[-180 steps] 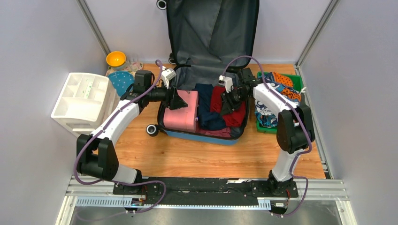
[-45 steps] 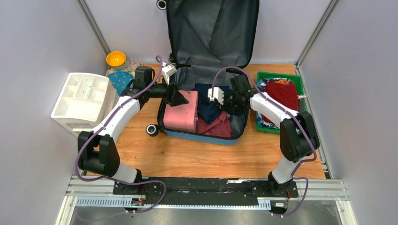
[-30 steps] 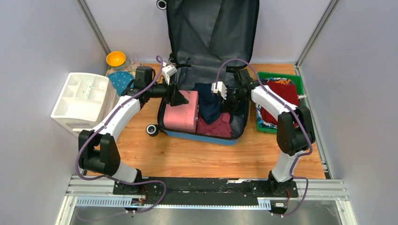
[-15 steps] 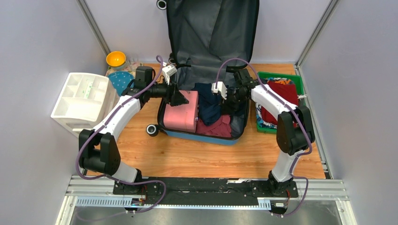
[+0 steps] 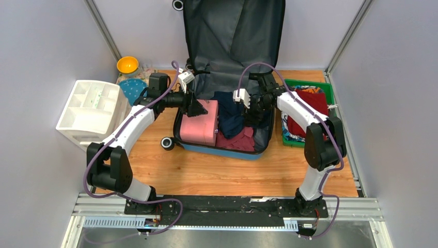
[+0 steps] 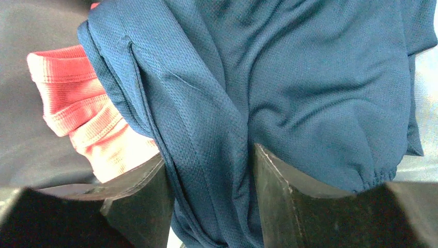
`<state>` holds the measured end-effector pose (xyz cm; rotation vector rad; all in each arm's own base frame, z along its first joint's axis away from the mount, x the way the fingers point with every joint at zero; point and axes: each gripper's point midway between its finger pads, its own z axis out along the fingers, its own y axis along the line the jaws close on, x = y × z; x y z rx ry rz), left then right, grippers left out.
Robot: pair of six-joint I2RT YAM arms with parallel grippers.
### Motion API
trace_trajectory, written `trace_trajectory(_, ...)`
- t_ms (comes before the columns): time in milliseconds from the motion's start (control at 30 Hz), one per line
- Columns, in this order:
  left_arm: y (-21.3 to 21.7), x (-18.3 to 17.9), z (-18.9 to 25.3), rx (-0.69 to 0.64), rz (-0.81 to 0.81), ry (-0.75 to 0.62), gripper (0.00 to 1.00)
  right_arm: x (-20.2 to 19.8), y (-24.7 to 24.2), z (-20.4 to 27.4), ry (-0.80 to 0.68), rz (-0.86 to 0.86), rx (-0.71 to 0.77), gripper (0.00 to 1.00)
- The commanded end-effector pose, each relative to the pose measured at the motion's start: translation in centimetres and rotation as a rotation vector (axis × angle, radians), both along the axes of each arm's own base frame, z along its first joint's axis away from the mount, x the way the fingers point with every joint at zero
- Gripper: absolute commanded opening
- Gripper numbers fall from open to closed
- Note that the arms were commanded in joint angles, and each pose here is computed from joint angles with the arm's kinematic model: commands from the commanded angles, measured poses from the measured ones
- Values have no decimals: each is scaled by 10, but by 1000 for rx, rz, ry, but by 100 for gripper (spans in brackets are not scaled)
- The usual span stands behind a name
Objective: Open, take out, and arrange the luggage
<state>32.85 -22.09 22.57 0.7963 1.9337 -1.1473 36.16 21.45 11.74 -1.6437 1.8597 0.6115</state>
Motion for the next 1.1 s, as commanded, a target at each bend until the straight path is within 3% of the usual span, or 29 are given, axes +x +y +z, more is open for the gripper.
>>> trace_trajectory(0,-1,1,6,-21,-14,-25,67,5,-4,-6,-84,47,-39,59)
trace_trajectory(267,-2,3,7,-22,-19,-26,67,6,-8,-13,-101,46,-65,62)
trace_trajectory(367,-2,4,7,-24,-19,-23,67,12,-6,-7,-120,26,-55,41)
trace_trajectory(400,-2,4,7,-24,-18,-25,67,15,-5,-2,-135,22,-44,17)
trace_trajectory(467,-2,3,8,-25,-20,-25,67,18,1,12,-146,10,-6,1)
trace_trajectory(500,-2,4,8,-26,-20,-23,67,18,3,23,-160,8,13,0)
trace_trajectory(667,-3,3,10,-31,-24,-27,67,16,15,74,-188,-7,113,0)
trace_trajectory(833,-3,3,11,-41,-28,-31,67,13,15,89,-192,-8,124,0)
trace_trajectory(900,-4,3,12,-43,-29,-34,67,13,15,91,-182,-15,123,14)
trace_trajectory(967,-4,3,12,-41,-30,-34,67,11,14,86,-157,-18,106,20)
trace_trajectory(1067,-3,1,12,-42,-32,-37,67,11,11,73,-125,-24,80,20)
